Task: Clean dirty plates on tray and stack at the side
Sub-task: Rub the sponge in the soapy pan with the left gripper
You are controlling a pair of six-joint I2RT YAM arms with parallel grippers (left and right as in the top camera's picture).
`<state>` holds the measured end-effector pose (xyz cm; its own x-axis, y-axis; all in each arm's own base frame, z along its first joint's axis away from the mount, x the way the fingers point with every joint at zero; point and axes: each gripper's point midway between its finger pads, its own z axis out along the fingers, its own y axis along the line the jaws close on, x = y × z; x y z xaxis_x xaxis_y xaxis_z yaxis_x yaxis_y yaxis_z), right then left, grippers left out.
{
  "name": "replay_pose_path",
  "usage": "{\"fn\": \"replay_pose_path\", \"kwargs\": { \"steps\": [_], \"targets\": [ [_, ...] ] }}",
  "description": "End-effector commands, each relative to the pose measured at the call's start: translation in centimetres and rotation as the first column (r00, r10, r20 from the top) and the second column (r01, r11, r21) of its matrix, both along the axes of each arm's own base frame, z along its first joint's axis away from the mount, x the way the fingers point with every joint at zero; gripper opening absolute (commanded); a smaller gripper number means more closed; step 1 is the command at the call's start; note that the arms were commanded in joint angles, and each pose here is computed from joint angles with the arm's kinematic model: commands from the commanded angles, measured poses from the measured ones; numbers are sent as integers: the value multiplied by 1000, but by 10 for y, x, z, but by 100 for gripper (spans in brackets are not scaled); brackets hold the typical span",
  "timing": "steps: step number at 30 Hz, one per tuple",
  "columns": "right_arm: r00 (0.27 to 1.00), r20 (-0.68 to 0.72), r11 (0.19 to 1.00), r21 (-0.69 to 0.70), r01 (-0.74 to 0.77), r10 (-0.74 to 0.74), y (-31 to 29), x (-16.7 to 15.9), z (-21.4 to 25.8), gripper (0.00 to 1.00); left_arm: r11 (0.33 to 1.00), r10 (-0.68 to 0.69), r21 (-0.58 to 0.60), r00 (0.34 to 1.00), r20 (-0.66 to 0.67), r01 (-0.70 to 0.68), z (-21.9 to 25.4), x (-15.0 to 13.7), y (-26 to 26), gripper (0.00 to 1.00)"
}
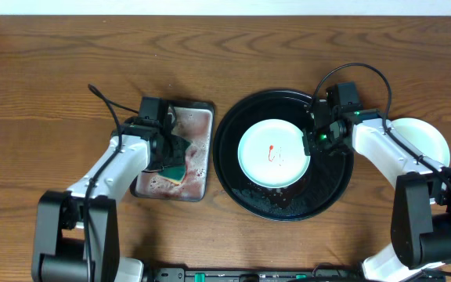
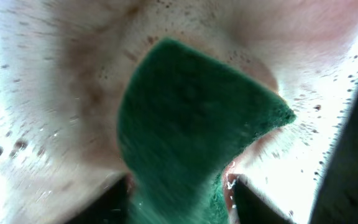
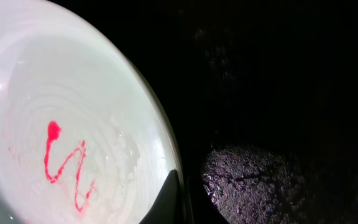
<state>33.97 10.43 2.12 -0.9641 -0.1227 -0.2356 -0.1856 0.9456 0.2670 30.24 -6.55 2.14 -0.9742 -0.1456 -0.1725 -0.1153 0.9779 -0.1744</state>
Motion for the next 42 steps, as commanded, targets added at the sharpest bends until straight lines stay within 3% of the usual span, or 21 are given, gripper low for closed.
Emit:
{"fn": "replay_pose_path", "kwargs": {
  "steps": [1,4,10,18,21,24,29,34,42],
  "targets": [
    [1000,-3,1000,-5,-20,20,4,-2,-3,1,996,93,1,996,-9,-93,3,-3,5,74],
    [1000,-3,1000,-5,-20,20,4,-2,-3,1,995,95,-15,995,-12,-96,4,-3,2,74],
    [1000,-3,1000,-5,-20,20,4,-2,-3,1,995,94,-16,995,-16,-94,3,-4,2,58],
    [1000,-7,1000,-5,-20,20,4,-3,-3,1,998,66,2,995,-70,-66,-16,-16,-1,53],
    [1000,-6,1000,-5,-20,20,4,-3,-3,1,998,58,4,995,-76,-58,-22,-18,-4,35],
    [1000,-6,1000,-5,-20,20,4,-3,-3,1,998,59,0,996,-65,-59,-22,-15,-4,9],
    [1000,-6,1000,-5,-21,21,4,-3,-3,1,998,56,-11,996,-68,-57,-19,-16,-6,8],
    [999,4,999,-11,-52,52,4,-3,-3,1,992,30,-124,998,-48,-36,-2,-15,-24,7],
    [999,6,999,-11,-52,53,4,-2,-3,1,981,-22,-187,987,159,52,49,7,-36,7]
  ]
}}
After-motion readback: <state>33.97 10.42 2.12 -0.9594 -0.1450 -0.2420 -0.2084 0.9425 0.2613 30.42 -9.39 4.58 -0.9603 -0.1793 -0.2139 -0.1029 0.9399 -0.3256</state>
